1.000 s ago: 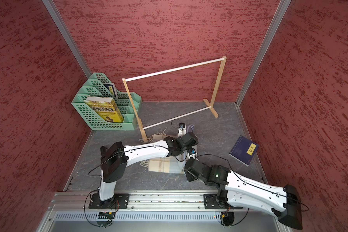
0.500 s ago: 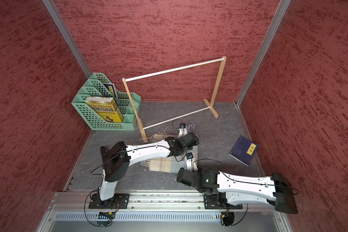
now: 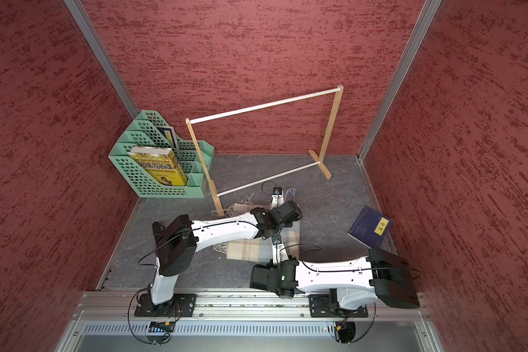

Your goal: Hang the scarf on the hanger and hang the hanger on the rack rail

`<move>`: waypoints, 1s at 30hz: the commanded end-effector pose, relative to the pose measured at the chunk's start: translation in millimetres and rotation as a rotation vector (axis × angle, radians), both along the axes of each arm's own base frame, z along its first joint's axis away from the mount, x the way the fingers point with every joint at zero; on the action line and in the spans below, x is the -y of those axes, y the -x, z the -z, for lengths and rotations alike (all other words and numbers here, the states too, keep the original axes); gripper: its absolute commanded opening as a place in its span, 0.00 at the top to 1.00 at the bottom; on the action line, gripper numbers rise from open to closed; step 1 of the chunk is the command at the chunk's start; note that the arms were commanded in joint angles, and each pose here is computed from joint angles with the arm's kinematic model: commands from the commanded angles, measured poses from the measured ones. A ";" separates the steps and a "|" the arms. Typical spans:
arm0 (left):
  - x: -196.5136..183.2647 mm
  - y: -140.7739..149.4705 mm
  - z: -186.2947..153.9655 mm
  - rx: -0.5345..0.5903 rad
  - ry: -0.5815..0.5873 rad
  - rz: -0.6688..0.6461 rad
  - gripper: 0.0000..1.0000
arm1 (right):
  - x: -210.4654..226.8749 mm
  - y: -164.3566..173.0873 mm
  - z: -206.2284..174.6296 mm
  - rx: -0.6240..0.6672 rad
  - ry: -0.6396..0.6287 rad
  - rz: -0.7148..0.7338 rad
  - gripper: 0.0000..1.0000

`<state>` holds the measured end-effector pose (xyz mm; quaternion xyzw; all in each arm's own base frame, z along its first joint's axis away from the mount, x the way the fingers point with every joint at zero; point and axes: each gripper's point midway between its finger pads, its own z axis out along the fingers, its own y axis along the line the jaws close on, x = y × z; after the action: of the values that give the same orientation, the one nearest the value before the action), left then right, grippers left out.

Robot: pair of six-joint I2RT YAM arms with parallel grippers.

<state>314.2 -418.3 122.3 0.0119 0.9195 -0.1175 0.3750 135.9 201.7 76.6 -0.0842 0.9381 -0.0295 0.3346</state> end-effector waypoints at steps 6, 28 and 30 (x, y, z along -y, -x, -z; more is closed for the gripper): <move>1.8 7.2 12.8 -0.036 -0.026 0.035 1.00 | 5.0 -2.1 -2.9 0.039 0.009 0.044 0.69; 1.3 8.1 17.4 -0.047 -0.030 0.037 1.00 | 14.7 -8.3 4.3 0.096 0.107 0.118 0.84; 1.2 7.6 17.5 -0.048 -0.028 0.035 1.00 | 15.5 -8.8 5.0 0.099 0.112 0.122 0.84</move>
<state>314.7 -421.6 123.9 0.0111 0.9180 -0.1258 0.3758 139.1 189.5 61.9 -0.0518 0.9314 -0.0952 0.3474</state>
